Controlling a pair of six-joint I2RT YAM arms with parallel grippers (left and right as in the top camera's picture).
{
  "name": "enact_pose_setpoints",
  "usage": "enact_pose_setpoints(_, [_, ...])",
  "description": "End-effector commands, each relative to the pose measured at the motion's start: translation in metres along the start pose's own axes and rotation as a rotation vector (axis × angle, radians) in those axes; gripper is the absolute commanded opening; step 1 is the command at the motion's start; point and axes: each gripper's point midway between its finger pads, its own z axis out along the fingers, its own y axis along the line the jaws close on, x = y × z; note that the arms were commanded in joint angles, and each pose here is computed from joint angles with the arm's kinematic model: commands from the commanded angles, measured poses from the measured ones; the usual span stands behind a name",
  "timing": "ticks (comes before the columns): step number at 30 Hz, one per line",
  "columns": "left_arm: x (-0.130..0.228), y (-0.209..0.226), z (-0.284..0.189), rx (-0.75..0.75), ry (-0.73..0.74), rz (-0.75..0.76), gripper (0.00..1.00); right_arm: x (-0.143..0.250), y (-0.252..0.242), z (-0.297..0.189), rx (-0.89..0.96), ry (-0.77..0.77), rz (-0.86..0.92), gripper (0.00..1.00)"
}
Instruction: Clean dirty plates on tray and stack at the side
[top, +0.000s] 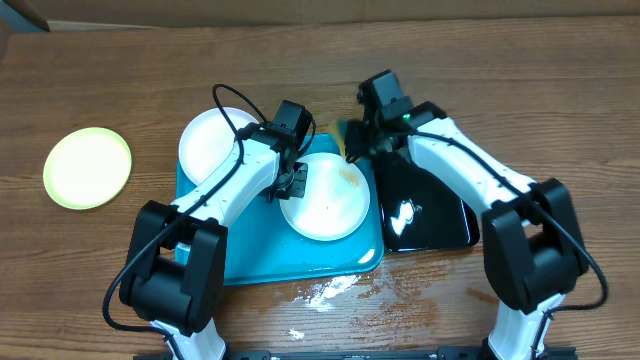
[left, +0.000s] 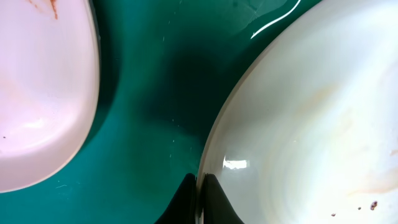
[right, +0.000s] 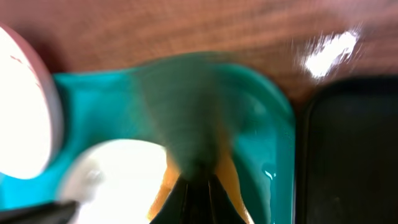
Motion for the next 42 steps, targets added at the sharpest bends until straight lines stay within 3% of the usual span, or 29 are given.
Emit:
enact_pose_setpoints(1, [0.004, 0.004, 0.007, -0.016, 0.021, 0.007, 0.04, -0.016, 0.030, -0.041, -0.079, -0.074, -0.025, 0.04])
enact_pose_setpoints(14, [0.004, 0.004, 0.007, -0.016, 0.021, 0.006, 0.04, 0.101, 0.063, -0.002, -0.054, 0.202, -0.117, 0.04])
enact_pose_setpoints(21, [0.004, 0.003, 0.007, -0.016, 0.020, 0.006, 0.04, 0.135, 0.047, 0.015, -0.016, 0.263, -0.067, 0.04])
enact_pose_setpoints(26, [0.004, 0.004, 0.007, -0.016, 0.020, 0.006, 0.04, 0.144, 0.029, 0.022, 0.031, 0.269, -0.058, 0.04])
enact_pose_setpoints(36, [0.002, 0.003, 0.007, -0.015, 0.013, 0.005, 0.04, 0.087, 0.048, -0.015, -0.056, 0.201, 0.007, 0.04])
enact_pose_setpoints(42, [0.001, 0.003, 0.007, -0.014, 0.011, 0.005, 0.04, 0.113, 0.068, -0.011, -0.102, 0.263, -0.035, 0.04])
